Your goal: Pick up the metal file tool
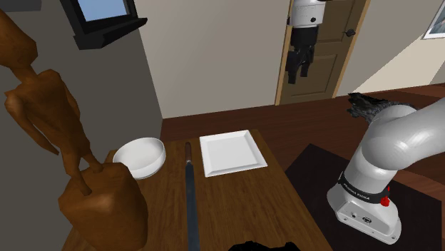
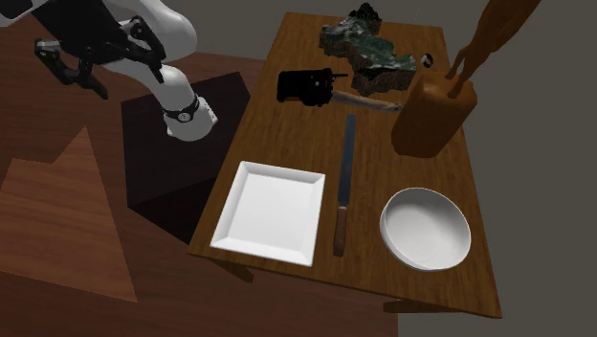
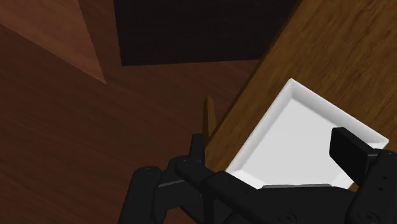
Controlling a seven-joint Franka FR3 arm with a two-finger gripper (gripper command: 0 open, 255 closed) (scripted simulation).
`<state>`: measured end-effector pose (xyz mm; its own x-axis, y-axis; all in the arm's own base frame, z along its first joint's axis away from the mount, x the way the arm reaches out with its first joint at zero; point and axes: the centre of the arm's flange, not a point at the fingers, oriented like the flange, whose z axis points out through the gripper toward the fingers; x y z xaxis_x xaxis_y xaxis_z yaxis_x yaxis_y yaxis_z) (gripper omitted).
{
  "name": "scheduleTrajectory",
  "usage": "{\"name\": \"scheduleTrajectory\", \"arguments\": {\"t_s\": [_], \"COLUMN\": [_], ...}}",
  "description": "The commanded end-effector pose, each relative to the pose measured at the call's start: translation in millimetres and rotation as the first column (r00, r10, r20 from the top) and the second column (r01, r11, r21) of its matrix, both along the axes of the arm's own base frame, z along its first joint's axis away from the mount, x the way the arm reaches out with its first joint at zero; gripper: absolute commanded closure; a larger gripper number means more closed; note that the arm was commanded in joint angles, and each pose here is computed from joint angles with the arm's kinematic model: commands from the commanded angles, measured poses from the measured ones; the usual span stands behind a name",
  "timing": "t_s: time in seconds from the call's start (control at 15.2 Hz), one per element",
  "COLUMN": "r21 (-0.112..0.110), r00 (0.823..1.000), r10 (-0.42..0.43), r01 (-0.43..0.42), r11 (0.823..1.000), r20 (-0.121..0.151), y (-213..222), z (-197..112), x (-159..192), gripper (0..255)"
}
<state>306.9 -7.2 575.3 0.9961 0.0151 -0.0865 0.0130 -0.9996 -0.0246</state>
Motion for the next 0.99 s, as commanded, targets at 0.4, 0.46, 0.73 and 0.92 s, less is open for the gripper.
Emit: {"name": "scheduleTrajectory", "arguments": {"t_s": [0.4,0.46,0.73,0.92], "r21": [0.003,0.004,0.007,0.010], "r00": [0.996,0.994,0.986,0.977], "r10": [-0.090,-0.106,-0.165,-0.210], "r01": [0.090,0.105,0.165,0.210], "r11": [0.996,0.994,0.986,0.978], "r20": [0.018,0.021,0.033,0.041], "y": [63.7,74.3,116.5,148.0], "z": [-44.6,-52.0,-81.6,-103.6], "x": [1.2,2.1,7.2,13.0], "gripper": [0,0,0,0]}}
